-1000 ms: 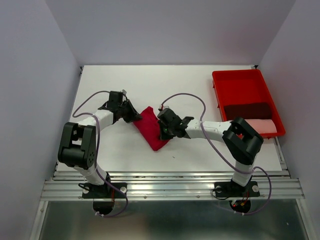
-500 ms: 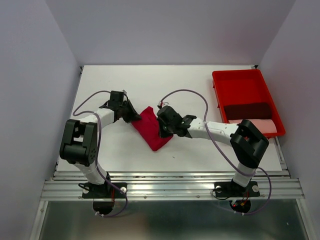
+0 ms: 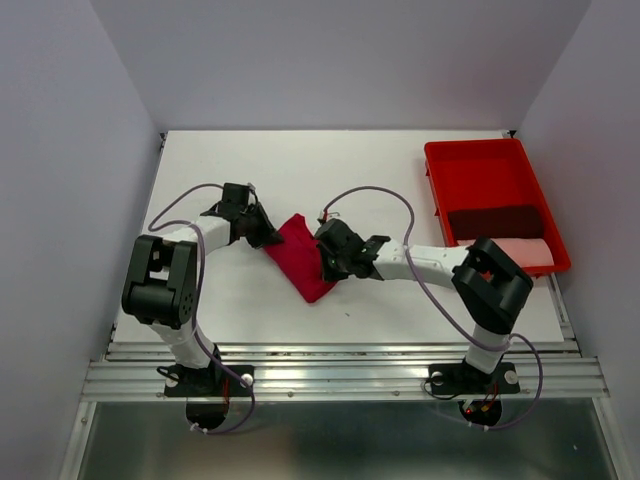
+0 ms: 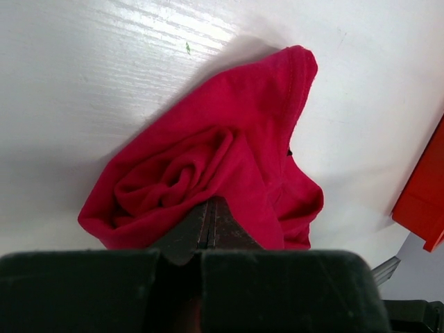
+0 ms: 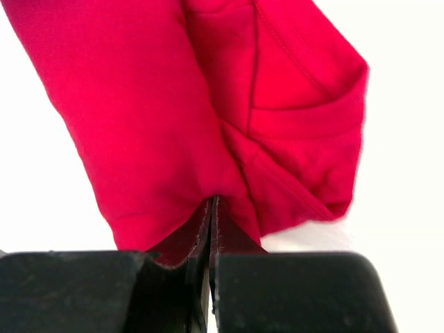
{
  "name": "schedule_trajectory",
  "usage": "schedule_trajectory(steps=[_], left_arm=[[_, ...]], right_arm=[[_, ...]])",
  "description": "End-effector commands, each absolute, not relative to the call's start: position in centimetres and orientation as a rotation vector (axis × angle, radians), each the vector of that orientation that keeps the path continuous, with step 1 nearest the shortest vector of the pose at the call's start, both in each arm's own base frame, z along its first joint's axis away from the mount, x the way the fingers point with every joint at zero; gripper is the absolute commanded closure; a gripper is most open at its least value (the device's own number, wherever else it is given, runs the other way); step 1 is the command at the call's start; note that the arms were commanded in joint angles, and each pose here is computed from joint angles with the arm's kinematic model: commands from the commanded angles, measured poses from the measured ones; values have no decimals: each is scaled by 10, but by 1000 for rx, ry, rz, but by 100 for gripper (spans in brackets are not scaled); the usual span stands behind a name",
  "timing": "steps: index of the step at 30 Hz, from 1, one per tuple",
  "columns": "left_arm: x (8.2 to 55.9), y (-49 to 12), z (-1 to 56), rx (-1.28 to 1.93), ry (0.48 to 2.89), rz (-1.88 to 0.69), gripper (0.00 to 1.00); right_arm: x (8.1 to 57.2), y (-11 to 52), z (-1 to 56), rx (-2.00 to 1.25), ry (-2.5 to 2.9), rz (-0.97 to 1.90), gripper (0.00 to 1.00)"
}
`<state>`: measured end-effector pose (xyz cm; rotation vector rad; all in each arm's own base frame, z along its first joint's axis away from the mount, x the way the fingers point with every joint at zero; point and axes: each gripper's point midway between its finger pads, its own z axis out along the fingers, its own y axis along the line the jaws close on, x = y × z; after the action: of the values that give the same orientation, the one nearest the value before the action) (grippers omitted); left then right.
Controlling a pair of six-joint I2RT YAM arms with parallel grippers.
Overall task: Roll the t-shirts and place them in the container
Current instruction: Roll the T-shirt to the center of the board.
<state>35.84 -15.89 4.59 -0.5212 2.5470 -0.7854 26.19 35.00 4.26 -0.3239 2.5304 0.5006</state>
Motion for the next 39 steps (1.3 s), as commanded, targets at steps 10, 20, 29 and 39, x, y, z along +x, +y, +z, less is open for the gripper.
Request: schedule_trajectory(steps=[10, 20, 29, 39], left_arm=[[383, -125, 188, -415, 2297, -671, 100], [357, -75, 183, -600, 2266, -574, 97], [346, -48, 165, -705, 2272, -545, 85], [343, -54, 148, -713, 2304, -577, 74]], right_arm=[[256, 366, 149, -486, 2259, 415, 90], [238, 395, 125, -762, 2199, 138, 64], [222, 403, 93, -873, 2205, 35, 39], [227, 386, 36, -842, 2221, -138, 47]])
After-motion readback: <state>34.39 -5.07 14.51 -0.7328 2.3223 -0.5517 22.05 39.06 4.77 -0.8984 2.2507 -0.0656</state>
